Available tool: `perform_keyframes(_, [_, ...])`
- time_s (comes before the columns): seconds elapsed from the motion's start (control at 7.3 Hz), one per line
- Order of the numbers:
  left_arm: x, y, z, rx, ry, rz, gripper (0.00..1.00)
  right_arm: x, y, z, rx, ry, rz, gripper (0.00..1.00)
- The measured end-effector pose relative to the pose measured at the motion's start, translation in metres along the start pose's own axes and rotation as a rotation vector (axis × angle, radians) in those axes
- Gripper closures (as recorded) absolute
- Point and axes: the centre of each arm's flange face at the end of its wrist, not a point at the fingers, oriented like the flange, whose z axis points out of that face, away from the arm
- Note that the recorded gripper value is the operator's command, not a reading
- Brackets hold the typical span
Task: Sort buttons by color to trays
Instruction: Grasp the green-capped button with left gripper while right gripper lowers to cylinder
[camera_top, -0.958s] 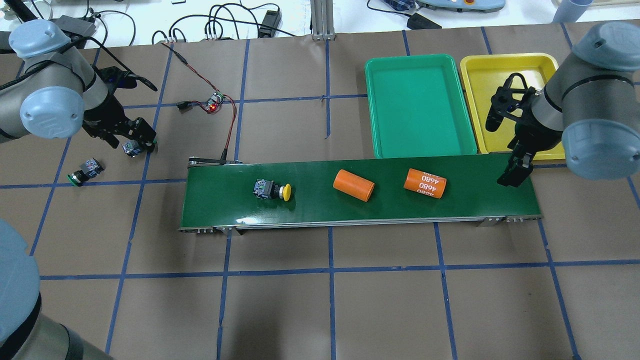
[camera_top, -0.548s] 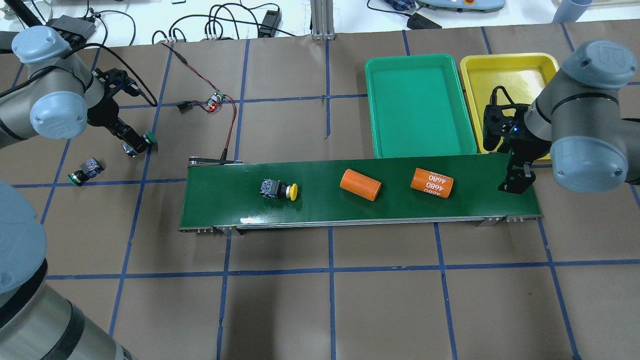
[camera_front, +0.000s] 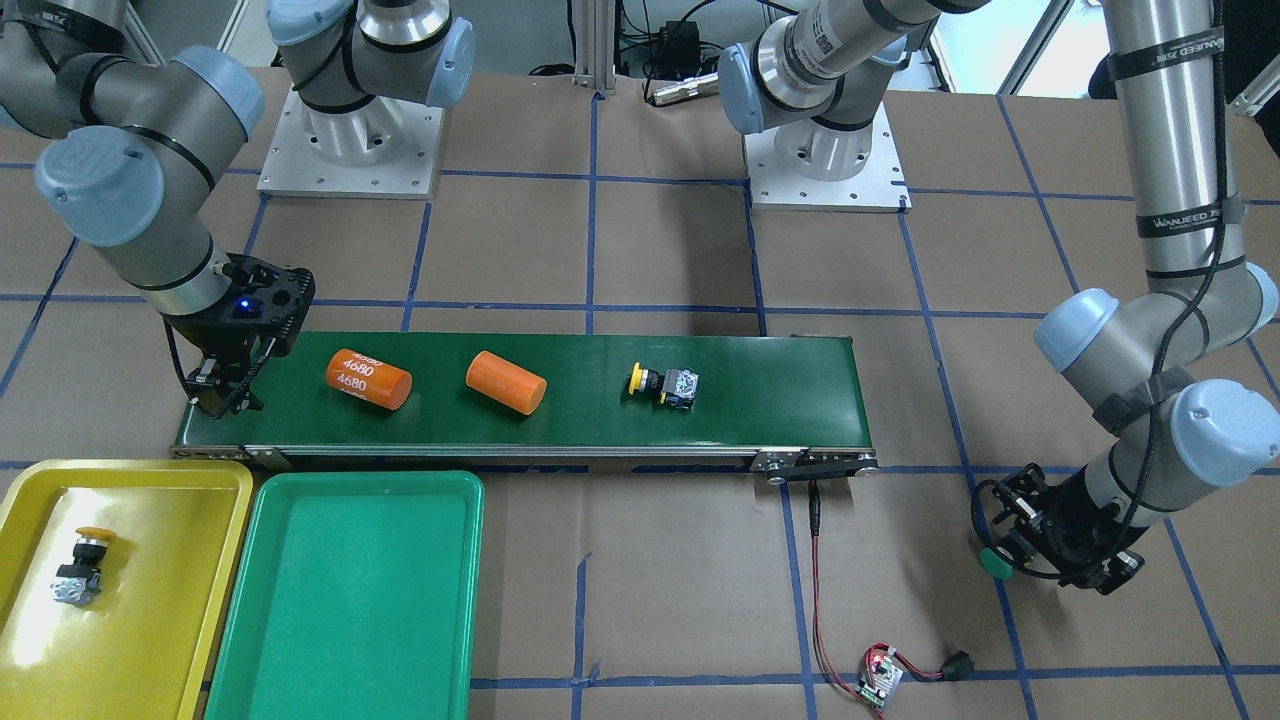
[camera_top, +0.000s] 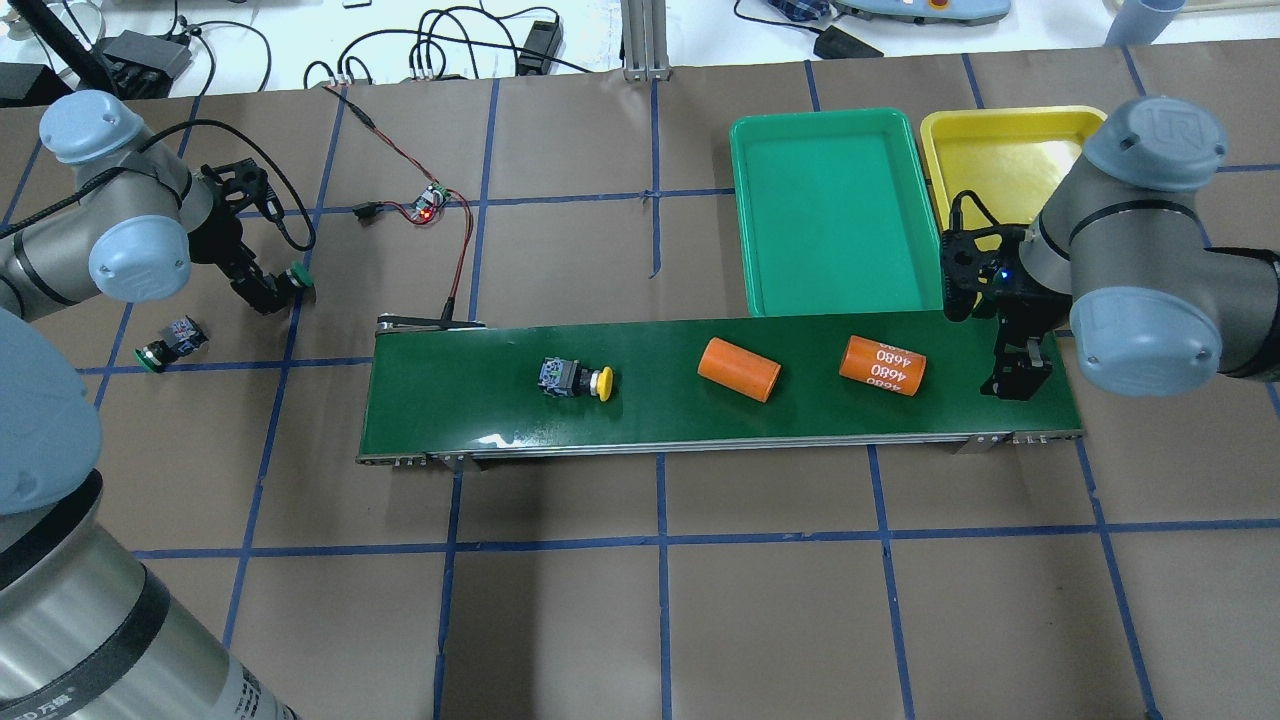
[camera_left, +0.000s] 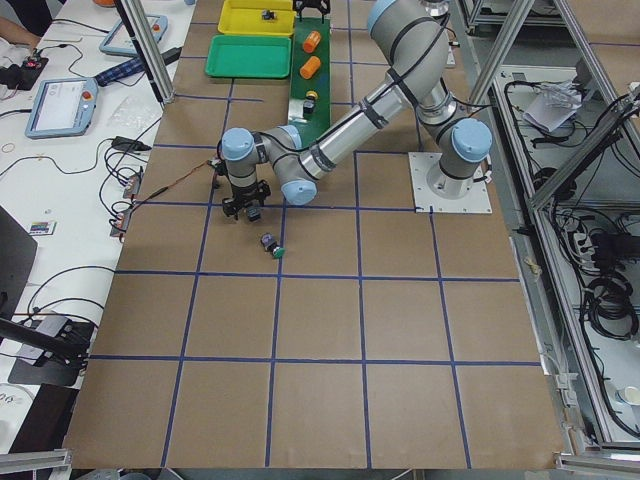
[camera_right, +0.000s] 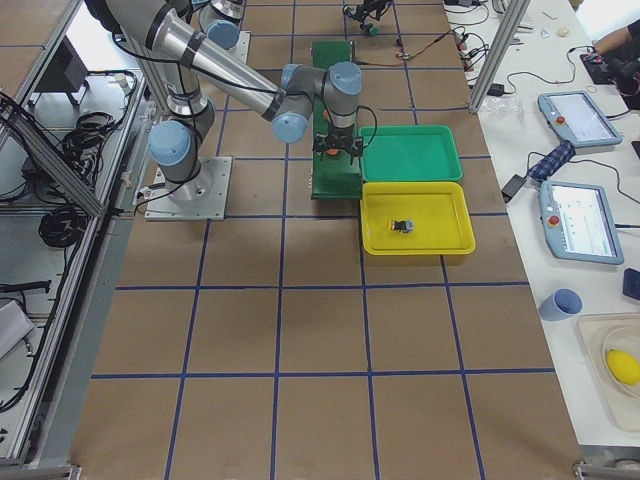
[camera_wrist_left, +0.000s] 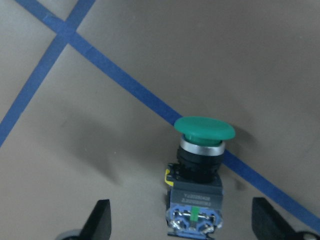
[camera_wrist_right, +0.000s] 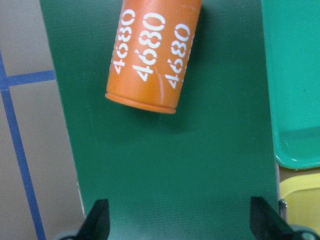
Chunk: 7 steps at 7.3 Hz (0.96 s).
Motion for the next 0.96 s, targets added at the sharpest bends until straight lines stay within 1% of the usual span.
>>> perform_keyframes(0.14, [0.002,0.0,0.005,0.01,0.011,-0.004,0.56,-0.003,-0.006,0.003,-0.002,-0.012,-0.011,0.0])
perform_keyframes(0.27, [0.003,-0.001,0.006,0.02,0.017,-0.007,0.9,-0.005,-0.014,0.006,-0.001,-0.026,-0.029,0.0])
perform_keyframes(0.41, [0.002,-0.002,0.004,0.026,0.017,-0.007,1.0,-0.006,-0.026,0.008,0.0,-0.032,-0.054,0.0])
perform_keyframes(0.68, [0.008,-0.004,-0.006,0.022,0.024,0.01,1.0,-0.01,-0.041,0.01,-0.003,-0.038,-0.092,0.0])
perform_keyframes(0.82, [0.013,-0.003,-0.016,0.017,0.041,0.016,1.0,-0.011,-0.044,0.012,-0.004,-0.042,-0.103,0.0])
perform_keyframes(0.96, [0.021,-0.005,-0.032,0.012,0.065,0.021,1.0,-0.013,-0.044,0.013,-0.005,-0.045,-0.108,0.02])
